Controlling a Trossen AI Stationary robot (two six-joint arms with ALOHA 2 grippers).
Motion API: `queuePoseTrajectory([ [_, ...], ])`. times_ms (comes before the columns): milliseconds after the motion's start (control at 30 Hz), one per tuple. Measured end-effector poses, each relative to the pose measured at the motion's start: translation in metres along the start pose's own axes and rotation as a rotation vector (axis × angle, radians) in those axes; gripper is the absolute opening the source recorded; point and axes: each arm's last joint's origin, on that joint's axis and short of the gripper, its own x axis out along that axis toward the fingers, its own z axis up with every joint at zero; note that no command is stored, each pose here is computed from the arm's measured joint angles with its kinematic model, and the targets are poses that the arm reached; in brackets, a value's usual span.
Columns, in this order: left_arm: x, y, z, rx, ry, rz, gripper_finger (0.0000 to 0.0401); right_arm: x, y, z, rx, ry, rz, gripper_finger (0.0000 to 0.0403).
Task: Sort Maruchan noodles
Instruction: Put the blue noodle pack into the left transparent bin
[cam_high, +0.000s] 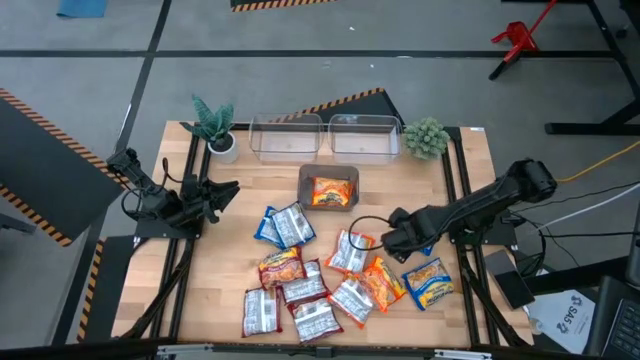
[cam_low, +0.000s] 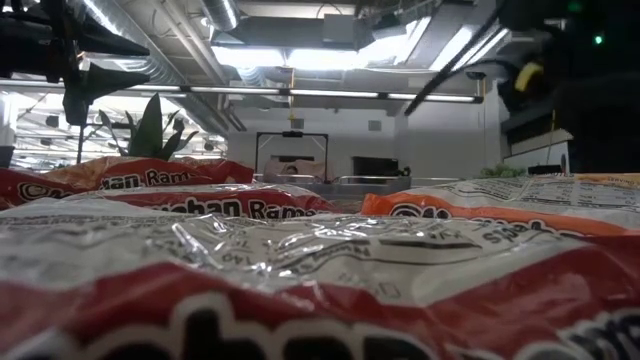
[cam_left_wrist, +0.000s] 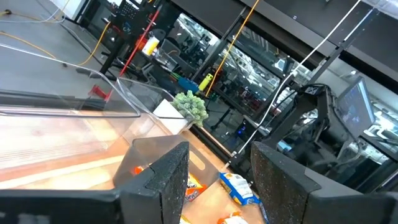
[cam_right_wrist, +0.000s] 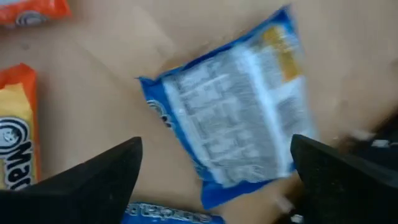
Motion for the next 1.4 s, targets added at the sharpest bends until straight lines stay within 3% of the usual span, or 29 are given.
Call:
queuePoseTrajectory([
  [167,0.000,0.000,0.000,0.000,0.000,0.000,0.0167,0.017,0.001,-0.002,0.001,0.019,0.039,0.0389],
  [433,0.000,0.000,0.000,0.003,0.000,0.000,0.0167,0.044,-0.013,-0.009,-0.031,-0.027,-0.060,0.0388],
  [733,0.000,0.000,0.000,0.001,-0.004,0.009,0.0167,0.054,-0.015,-0.007,-0.023,-0.105,-0.179,0.0376],
  [833,0.000,0.000,0.000,0.001,-0.004,0.010,0.0167,0.057,-0.016,-0.006,-0.018,-0.087,-0.214,0.0333],
  [1133,0.000,0.001,0.000,-0.002,-0.011,0.024,0.0167,0.050,-0.011,-0.003,-0.021,-0.087,-0.217,0.0156],
  [1400,0.000,0.001,0.000,0.022,-0.011,0.025,0.0167,0.030,0.002,0.004,-0.032,-0.072,-0.142,0.0085],
])
